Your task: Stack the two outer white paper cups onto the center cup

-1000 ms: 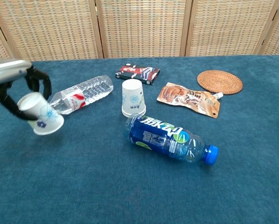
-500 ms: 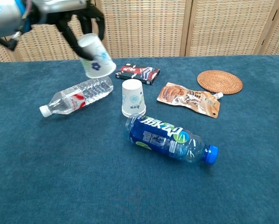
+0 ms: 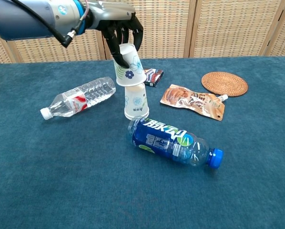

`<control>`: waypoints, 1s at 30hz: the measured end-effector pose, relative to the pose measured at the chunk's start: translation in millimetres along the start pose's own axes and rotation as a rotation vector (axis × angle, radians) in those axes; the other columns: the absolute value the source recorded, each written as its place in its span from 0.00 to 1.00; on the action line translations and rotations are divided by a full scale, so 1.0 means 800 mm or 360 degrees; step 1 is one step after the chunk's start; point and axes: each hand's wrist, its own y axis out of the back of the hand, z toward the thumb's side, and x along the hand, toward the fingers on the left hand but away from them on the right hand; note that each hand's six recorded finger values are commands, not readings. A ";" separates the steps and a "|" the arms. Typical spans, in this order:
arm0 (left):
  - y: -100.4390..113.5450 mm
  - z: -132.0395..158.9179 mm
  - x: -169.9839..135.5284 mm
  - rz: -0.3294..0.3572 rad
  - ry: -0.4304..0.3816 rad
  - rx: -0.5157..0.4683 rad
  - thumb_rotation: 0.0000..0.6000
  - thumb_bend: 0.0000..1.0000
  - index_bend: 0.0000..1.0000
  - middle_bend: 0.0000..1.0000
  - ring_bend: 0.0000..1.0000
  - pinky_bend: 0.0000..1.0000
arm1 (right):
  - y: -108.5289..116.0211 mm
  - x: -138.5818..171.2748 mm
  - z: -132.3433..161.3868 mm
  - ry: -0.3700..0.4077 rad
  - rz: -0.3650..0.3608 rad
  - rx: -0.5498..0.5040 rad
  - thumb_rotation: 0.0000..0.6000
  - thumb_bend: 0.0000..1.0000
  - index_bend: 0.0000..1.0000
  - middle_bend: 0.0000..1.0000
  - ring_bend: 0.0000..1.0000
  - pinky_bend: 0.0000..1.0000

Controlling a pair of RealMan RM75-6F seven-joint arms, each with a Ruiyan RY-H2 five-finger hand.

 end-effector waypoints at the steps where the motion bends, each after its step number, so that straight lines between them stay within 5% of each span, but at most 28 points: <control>1: 0.000 0.003 0.003 -0.0009 0.0003 0.0016 1.00 0.18 0.56 0.40 0.43 0.33 | 0.000 0.000 0.001 0.0004 0.0001 0.0001 1.00 0.00 0.00 0.00 0.00 0.00; 12: -0.016 0.013 0.020 -0.0082 0.0074 0.0059 1.00 0.15 0.50 0.35 0.39 0.31 | 0.002 0.002 0.004 0.0019 -0.0008 -0.0009 1.00 0.00 0.00 0.00 0.00 0.00; 17: -0.020 0.015 0.021 -0.0091 0.0082 0.0096 1.00 0.00 0.07 0.04 0.06 0.14 | 0.003 0.001 0.003 0.0016 -0.0006 -0.0012 1.00 0.00 0.00 0.00 0.00 0.00; 19: -0.022 0.016 0.021 -0.0097 0.0077 0.0093 1.00 0.00 0.00 0.00 0.00 0.08 | 0.002 0.001 0.003 0.0016 -0.0005 -0.0012 1.00 0.00 0.00 0.00 0.00 0.00; 24: -0.018 0.011 0.015 -0.0084 0.0071 0.0052 1.00 0.00 0.00 0.00 0.00 0.01 | 0.001 0.001 0.004 0.0019 0.0004 -0.0012 1.00 0.00 0.00 0.00 0.00 0.00; 30: 0.006 -0.026 -0.009 0.0052 0.0124 -0.0025 1.00 0.00 0.00 0.00 0.00 0.00 | 0.000 0.002 0.005 0.0027 0.0013 -0.0009 1.00 0.00 0.00 0.00 0.00 0.00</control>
